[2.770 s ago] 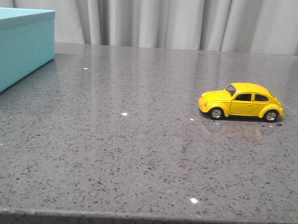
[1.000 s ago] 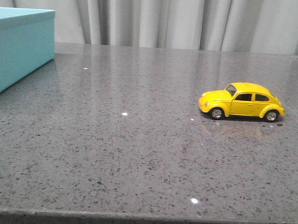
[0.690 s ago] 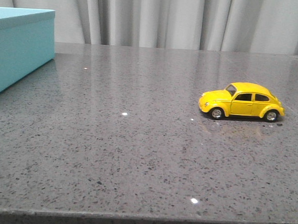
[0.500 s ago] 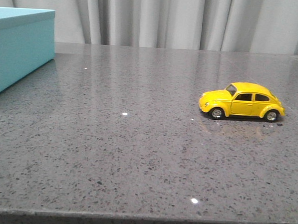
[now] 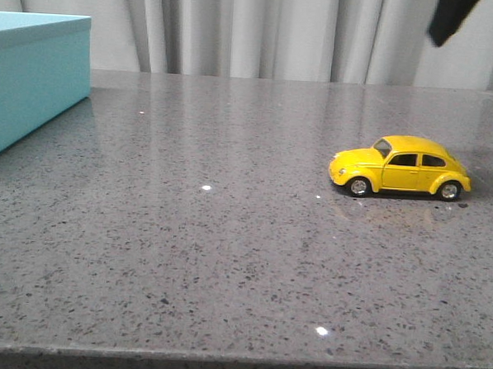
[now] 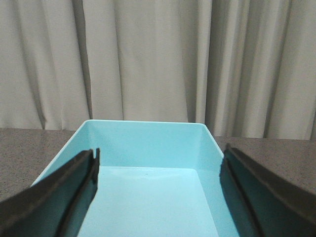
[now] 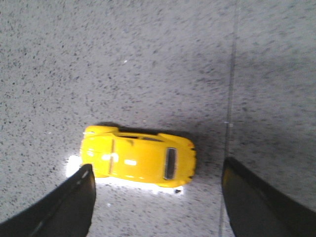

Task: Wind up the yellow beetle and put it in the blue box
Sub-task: 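Lower the right gripper over the yellow toy car and grasp it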

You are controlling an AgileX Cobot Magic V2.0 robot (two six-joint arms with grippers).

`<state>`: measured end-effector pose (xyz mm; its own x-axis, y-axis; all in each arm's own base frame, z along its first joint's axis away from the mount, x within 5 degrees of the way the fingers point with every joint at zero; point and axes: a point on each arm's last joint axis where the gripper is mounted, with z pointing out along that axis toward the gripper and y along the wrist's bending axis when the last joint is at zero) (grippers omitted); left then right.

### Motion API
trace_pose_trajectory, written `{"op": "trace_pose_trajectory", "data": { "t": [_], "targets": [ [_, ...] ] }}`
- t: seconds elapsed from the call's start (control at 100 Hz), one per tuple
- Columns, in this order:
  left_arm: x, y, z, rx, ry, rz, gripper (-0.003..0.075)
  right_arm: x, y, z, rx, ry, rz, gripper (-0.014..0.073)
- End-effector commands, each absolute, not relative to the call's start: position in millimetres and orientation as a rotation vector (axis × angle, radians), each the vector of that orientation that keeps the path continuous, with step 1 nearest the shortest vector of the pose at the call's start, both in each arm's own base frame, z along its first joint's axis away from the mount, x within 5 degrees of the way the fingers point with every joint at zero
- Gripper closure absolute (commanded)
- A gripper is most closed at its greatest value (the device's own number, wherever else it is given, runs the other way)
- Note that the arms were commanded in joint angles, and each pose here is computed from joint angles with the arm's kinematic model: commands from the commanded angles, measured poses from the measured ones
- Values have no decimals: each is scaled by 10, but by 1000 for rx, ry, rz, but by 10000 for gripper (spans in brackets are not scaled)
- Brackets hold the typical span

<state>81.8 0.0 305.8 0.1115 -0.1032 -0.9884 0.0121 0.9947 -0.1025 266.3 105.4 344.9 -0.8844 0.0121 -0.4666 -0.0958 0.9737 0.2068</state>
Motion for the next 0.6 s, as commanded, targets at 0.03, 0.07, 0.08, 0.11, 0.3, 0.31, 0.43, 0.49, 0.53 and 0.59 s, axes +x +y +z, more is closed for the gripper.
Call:
{"op": "trace_pose_trajectory", "data": {
  "t": [0.03,0.07,0.08,0.11,0.3,0.31,0.43,0.49,0.53,0.59],
  "targets": [
    [814,-3,3242,-74,1352,-98,230,2756,1197,3507,-46,2618,349,55],
    [814,-3,3242,-74,1352,-98,229,2782,1228,3461,-39,2638,348,56],
    [814,-3,3242,-74,1352,-98,230,2791,1238,3442,-35,2646,347,57],
    [814,-3,3242,-74,1352,-98,229,2809,1249,3409,-23,2660,345,57],
    [814,-3,3242,-74,1352,-98,230,2884,1284,3245,72,2738,330,57],
    [814,-3,3242,-74,1352,-98,230,2886,1285,3241,77,2739,331,57],
    [814,-3,3242,-74,1352,-98,229,2912,1298,3185,108,2763,325,57],
    [814,-3,3242,-74,1352,-98,229,2921,1301,3158,114,2776,319,57],
    [814,-3,3242,-74,1352,-98,229,2921,1313,3145,109,2783,317,57],
    [814,-3,3242,-74,1352,-98,229,2920,1328,3134,108,2788,316,57]
  ]
}}
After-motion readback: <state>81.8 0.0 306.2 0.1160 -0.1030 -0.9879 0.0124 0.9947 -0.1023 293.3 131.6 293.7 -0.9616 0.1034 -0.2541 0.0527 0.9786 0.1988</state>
